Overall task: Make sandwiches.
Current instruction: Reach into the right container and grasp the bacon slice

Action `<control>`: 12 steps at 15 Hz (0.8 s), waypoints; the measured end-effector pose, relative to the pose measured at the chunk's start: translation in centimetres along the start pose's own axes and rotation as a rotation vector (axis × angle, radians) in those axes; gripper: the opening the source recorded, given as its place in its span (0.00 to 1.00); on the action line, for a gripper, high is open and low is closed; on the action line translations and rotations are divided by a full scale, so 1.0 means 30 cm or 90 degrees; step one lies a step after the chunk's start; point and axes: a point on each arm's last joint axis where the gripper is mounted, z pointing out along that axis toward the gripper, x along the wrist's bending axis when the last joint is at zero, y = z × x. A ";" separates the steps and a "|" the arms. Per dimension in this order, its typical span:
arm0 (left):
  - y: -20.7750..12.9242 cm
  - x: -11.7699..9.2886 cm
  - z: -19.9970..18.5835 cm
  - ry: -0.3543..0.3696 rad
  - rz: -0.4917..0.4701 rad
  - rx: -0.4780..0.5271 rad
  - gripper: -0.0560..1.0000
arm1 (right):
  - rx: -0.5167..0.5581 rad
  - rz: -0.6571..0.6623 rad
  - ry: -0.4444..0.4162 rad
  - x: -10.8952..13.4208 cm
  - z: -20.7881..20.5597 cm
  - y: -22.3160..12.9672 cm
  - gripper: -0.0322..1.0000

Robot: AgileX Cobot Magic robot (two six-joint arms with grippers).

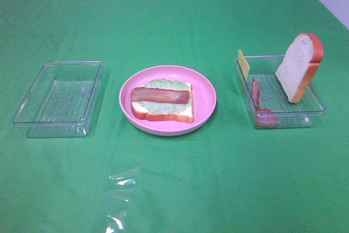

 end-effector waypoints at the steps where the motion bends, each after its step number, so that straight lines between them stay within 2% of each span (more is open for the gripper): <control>1: 0.000 0.000 0.000 0.000 0.000 0.000 0.99 | 0.000 0.000 0.000 0.000 0.000 0.000 0.98; 3: 0.000 0.000 0.000 0.000 0.000 0.000 0.99 | 0.021 0.006 0.006 0.002 0.008 0.012 0.98; 5: 0.000 0.000 0.000 0.000 0.000 0.000 0.99 | 0.130 0.032 0.030 0.006 0.056 0.087 0.98; 6: 0.000 0.000 0.000 0.000 0.000 0.000 0.99 | 0.157 0.038 0.035 0.007 0.071 0.110 0.98; 8: 0.000 0.000 0.000 0.000 0.000 0.000 0.99 | 0.274 0.071 0.067 0.013 0.147 0.234 0.98; 9: 0.000 0.000 0.000 0.000 0.000 0.000 0.99 | 0.371 0.092 0.078 0.005 0.275 0.362 0.98; 11: 0.000 0.004 0.000 0.007 0.004 0.000 0.99 | 0.393 0.101 0.067 -0.014 0.405 0.468 0.98; 12: 0.000 0.006 0.000 0.013 0.007 0.000 0.99 | 0.404 0.103 0.063 -0.019 0.442 0.484 0.98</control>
